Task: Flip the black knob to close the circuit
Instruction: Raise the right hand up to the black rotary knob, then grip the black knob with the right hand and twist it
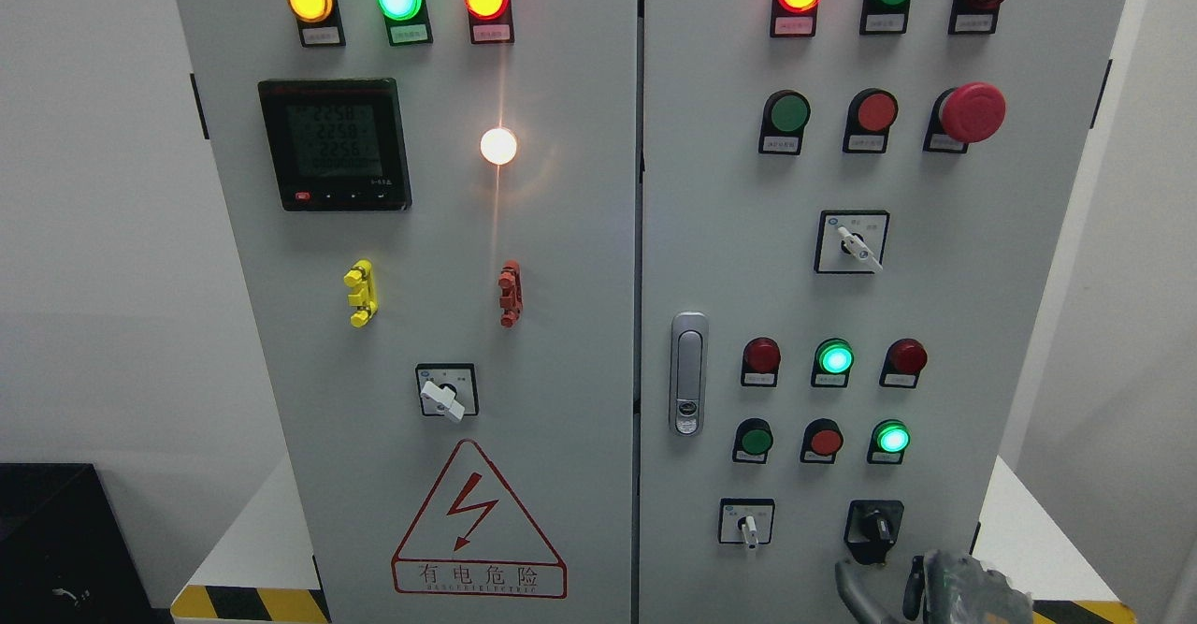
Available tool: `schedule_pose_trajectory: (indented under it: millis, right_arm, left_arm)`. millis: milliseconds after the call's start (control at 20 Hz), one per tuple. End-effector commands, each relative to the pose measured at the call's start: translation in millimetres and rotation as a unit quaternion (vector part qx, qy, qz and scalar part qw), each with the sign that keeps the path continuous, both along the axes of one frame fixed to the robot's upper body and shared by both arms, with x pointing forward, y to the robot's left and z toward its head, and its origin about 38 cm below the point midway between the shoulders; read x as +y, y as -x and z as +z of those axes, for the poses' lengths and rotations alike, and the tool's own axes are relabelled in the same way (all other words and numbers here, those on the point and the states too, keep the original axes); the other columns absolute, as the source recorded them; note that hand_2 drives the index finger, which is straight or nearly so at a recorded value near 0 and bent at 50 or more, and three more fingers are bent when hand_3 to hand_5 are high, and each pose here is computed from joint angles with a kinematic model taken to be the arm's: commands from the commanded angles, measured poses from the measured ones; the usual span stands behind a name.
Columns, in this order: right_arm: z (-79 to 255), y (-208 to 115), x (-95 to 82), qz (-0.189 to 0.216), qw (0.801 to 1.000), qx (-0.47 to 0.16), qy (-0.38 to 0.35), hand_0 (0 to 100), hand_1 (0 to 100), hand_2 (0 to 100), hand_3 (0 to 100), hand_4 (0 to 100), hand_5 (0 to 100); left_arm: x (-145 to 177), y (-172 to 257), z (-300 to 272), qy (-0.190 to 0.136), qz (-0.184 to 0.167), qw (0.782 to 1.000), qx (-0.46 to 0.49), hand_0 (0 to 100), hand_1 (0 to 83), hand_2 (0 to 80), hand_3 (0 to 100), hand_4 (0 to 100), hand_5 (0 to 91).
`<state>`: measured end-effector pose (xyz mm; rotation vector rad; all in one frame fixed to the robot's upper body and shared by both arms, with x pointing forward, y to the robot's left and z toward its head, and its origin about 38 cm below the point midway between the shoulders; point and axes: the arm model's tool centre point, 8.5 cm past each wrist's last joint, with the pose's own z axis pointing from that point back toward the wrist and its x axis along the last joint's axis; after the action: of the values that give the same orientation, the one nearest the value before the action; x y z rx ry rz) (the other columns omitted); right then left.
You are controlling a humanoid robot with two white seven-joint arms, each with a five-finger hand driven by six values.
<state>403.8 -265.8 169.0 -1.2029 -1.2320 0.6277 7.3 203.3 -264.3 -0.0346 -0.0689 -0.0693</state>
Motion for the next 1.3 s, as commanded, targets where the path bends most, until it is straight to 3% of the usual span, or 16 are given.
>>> schedule_pose_trajectory:
  millis: [0, 1250]
  right_arm:
    - [-3.2, -5.2, -6.7, -0.008, 1.000, 0.012, -0.005, 0, 5, 84, 98, 87, 92]
    - [-1.8, -14.6, -12.3, -0.012, 1.000, 0.015, -0.008, 0, 6, 84, 98, 86, 92]
  left_arm:
    - [-1.2, 5.9, -0.4, 0.002, 0.001, 1.000, -0.001, 12, 55.6, 0.0, 0, 0, 0.0]
    - [-1.2, 5.9, -0.4, 0.002, 0.001, 1.000, -0.001, 12, 55.6, 0.0, 0, 0, 0.0]
